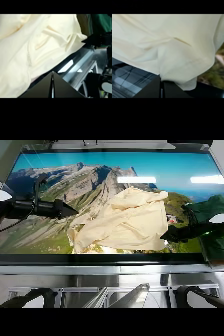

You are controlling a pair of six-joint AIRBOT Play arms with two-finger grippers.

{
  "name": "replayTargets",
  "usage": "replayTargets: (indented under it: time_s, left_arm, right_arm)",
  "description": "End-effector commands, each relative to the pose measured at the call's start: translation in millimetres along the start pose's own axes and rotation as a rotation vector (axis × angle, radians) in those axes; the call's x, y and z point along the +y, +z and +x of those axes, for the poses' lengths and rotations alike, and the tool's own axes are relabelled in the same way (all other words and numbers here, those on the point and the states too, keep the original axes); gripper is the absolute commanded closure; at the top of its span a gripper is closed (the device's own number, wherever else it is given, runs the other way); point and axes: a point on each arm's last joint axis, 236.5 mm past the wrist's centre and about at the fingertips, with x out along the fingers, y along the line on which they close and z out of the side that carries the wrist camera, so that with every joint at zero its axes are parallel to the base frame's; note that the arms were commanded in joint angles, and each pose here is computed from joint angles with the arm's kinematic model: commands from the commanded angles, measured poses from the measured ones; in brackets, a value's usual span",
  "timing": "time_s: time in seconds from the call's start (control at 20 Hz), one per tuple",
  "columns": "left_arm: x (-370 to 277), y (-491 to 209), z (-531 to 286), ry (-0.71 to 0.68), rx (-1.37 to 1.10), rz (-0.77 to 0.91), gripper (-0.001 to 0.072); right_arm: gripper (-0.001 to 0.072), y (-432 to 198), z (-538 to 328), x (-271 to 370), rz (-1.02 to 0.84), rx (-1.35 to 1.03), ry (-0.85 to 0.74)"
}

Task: Fold the shirts.

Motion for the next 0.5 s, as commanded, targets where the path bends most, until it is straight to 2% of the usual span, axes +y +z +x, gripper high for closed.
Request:
replayTargets:
  time_s: [0.0, 0.05, 0.1, 0.15, 0.2, 0.25, 0.3, 0.45]
  left_arm:
    - [-12.1, 10.8, 17.0, 0.131, 0.016, 0.212, 0.0712]
    - [-1.5, -2.3, 20.3, 0.249, 0.094, 0.296, 0.0711]
    - [10.8, -13.6, 21.7, 0.387, 0.149, 0.321, 0.0707]
    - [16.9, -23.7, 22.9, 0.488, 0.195, 0.365, 0.0560]
    - [19.2, -31.3, 26.3, 0.566, 0.233, 0.417, 0.0288]
    - [21.9, -35.0, 29.5, 0.649, 0.253, 0.462, 0.0032]
    - [24.7, -36.2, 33.7, 0.721, 0.259, 0.487, -0.0007]
    - [32.9, -54.5, 61.7, 0.848, 0.348, 0.580, 0.0011]
  right_arm:
    - [0.0678, -3.6, 0.1, 0.4, 0.001, 0.016, 0.001]
    - [0.0647, -6.8, 0.0, 1.9, 0.001, 0.030, 0.008]
    - [0.0465, -8.7, -0.1, 2.9, 0.001, 0.038, 0.012]
    - [0.0266, -9.1, -0.1, 3.2, 0.001, 0.040, 0.013]
    - [0.0235, -9.8, -0.1, 3.4, 0.001, 0.043, 0.014]
    - [0.0235, -9.8, -0.1, 3.5, 0.001, 0.042, 0.014]
    - [0.0235, -9.7, -0.1, 3.5, 0.001, 0.042, 0.014]
    - [0.0235, -9.7, -0.1, 3.5, 0.001, 0.042, 0.014]
